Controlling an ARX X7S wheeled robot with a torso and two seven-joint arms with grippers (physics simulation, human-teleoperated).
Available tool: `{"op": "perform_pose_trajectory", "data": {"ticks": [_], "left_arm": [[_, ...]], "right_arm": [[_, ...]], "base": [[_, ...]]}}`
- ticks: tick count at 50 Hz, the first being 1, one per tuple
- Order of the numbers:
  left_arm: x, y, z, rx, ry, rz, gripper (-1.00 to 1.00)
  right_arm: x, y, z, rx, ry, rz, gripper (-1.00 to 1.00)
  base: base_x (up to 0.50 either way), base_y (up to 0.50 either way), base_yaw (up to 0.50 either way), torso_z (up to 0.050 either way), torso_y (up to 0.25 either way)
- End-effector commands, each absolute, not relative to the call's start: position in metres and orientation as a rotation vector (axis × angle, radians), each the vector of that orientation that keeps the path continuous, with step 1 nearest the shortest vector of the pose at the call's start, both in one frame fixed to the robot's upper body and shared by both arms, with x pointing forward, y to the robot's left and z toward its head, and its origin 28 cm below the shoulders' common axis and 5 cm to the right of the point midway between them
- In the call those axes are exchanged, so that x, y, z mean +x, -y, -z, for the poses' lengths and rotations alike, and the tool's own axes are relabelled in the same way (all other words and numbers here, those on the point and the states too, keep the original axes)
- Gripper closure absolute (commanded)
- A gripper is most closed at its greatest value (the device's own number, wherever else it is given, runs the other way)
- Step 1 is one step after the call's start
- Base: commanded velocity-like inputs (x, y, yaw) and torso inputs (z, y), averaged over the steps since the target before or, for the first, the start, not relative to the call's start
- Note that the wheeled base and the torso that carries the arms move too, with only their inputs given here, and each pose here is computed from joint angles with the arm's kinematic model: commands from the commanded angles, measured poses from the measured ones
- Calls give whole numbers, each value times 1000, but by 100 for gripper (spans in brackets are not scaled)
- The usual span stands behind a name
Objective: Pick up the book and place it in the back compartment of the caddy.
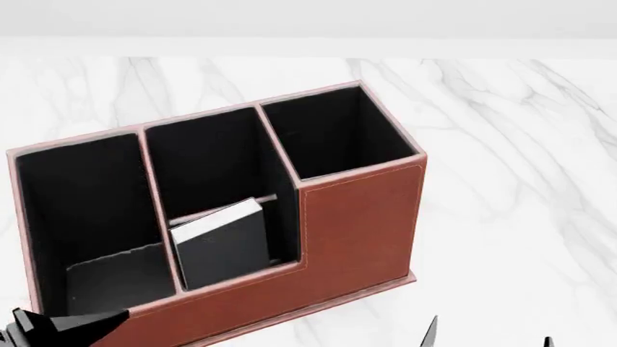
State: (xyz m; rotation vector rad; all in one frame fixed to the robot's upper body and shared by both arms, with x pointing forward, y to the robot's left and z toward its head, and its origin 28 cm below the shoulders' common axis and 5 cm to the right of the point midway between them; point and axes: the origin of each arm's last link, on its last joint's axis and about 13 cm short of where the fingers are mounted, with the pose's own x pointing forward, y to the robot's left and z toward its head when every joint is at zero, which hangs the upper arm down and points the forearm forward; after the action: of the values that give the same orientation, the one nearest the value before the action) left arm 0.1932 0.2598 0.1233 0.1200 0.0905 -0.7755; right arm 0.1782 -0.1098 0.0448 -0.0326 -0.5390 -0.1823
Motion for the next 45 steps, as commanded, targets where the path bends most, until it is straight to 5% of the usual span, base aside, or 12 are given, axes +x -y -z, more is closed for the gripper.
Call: {"op": "perform_pose_trajectory", "data": {"ticks": [1,17,45], "left_arm": [[166,-256,-136,100,24,734,-100],[142,-253,-145,163,157,664,-100],[166,-248,-209,239,213,658,-100]], "right_arm": [[167,116,-59,-53,597,220,-100],[140,119,-74,0,778,267,-100],[166,107,-155,-60,918,269,-100]], "base": [[0,0,0,0,0],[0,0,0,0,0],[0,0,0,0,0]]}}
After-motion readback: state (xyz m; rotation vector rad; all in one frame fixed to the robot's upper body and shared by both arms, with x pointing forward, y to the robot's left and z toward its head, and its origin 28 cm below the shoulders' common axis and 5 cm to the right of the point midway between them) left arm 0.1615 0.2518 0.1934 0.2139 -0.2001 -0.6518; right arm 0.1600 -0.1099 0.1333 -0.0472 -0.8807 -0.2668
